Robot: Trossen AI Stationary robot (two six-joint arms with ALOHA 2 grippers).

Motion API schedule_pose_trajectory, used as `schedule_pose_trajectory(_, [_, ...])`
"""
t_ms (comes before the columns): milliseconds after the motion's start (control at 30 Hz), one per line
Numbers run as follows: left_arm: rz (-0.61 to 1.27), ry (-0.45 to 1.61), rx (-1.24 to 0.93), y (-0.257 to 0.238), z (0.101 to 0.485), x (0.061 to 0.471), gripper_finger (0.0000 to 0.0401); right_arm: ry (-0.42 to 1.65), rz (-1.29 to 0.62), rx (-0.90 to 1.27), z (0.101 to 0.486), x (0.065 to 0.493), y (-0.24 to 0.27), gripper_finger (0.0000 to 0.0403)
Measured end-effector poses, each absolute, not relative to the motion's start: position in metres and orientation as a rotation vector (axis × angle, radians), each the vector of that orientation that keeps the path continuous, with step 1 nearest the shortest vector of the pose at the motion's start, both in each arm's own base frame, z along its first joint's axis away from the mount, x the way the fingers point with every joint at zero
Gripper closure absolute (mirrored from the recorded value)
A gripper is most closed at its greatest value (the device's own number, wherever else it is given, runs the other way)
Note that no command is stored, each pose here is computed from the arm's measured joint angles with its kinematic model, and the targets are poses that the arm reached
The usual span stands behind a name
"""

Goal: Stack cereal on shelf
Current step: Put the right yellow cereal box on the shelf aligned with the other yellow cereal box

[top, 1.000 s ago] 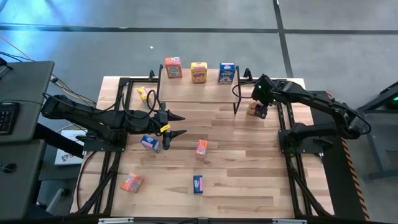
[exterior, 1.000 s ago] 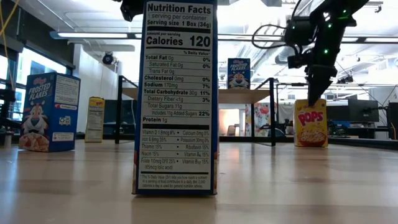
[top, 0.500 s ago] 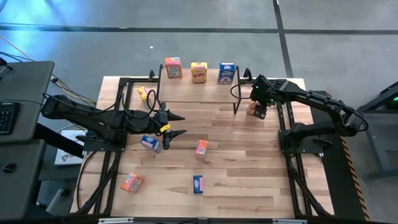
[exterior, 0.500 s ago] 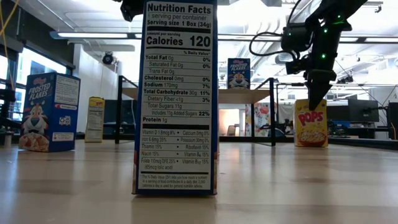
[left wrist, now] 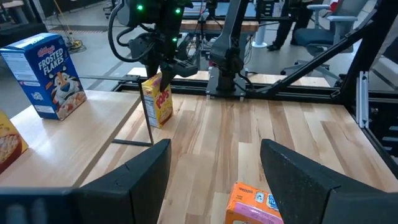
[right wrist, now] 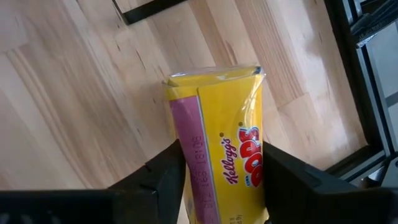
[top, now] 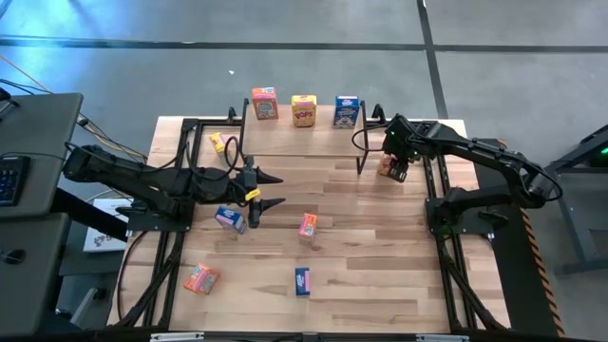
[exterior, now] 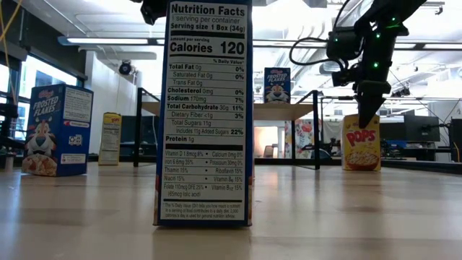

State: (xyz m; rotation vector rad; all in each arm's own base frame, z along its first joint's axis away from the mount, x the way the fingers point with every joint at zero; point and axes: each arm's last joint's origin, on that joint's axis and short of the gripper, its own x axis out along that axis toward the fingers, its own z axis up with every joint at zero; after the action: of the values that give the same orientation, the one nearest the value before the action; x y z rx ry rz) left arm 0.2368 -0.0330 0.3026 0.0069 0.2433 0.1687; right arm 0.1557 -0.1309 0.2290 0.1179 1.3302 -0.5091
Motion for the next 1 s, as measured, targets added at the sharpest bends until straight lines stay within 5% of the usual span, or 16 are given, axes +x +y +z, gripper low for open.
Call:
schedule_pose_trajectory(467, [0.211, 0.239, 0.0, -0.013, 0.303, 0.239, 0.0114, 1.317, -0.513, 0.191, 0.228, 0.155, -0.129, 0.0236])
schedule_pose_trajectory(1000, [0.231, 0.211, -0.007, -0.009, 0.306, 0.24, 0.0112, 1.338, -0.492, 0.337, 0.271, 0.162, -0.102, 0.0236])
